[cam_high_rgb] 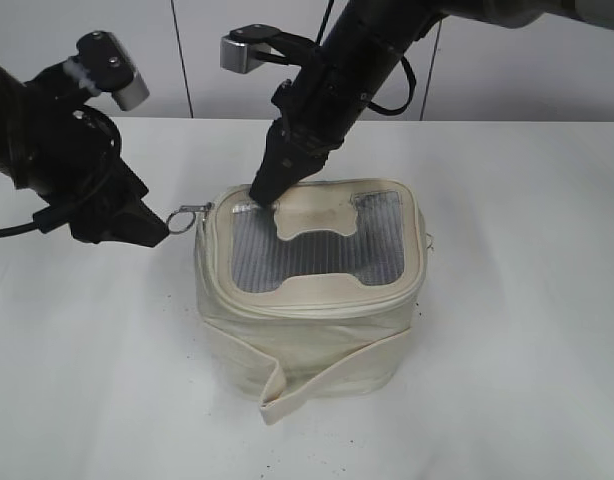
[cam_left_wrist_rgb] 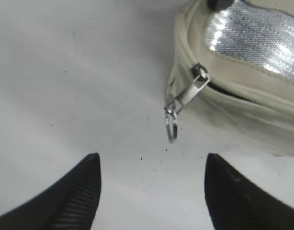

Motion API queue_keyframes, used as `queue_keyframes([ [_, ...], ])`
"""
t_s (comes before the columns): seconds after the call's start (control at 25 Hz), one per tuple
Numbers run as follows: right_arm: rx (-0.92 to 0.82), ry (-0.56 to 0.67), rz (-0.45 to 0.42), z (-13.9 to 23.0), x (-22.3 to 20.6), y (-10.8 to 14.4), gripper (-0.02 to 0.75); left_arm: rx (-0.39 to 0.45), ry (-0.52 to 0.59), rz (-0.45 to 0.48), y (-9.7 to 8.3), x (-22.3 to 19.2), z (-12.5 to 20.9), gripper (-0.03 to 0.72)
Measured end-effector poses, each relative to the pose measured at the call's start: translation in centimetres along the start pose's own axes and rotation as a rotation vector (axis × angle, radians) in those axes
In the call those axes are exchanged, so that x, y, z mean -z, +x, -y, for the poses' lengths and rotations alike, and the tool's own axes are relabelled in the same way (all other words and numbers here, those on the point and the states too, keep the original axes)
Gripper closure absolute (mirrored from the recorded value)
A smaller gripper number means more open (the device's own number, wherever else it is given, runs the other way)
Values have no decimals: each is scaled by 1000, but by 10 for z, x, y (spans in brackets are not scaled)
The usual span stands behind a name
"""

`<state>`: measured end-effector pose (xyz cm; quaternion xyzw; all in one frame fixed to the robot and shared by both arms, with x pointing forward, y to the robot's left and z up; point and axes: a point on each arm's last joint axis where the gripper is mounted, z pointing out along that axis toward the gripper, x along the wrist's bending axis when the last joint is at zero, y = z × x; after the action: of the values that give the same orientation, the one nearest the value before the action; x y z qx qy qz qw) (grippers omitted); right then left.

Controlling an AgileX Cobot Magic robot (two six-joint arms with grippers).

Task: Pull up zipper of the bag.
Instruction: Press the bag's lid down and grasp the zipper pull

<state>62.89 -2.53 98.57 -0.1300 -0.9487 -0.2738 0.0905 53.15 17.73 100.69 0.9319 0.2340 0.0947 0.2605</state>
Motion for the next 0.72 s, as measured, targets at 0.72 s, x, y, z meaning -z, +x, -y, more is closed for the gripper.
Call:
queue_keyframes([
  [0.72,0,1,-1,0,0,0,700,-63,-21,-36,-7,-12,-14,170],
])
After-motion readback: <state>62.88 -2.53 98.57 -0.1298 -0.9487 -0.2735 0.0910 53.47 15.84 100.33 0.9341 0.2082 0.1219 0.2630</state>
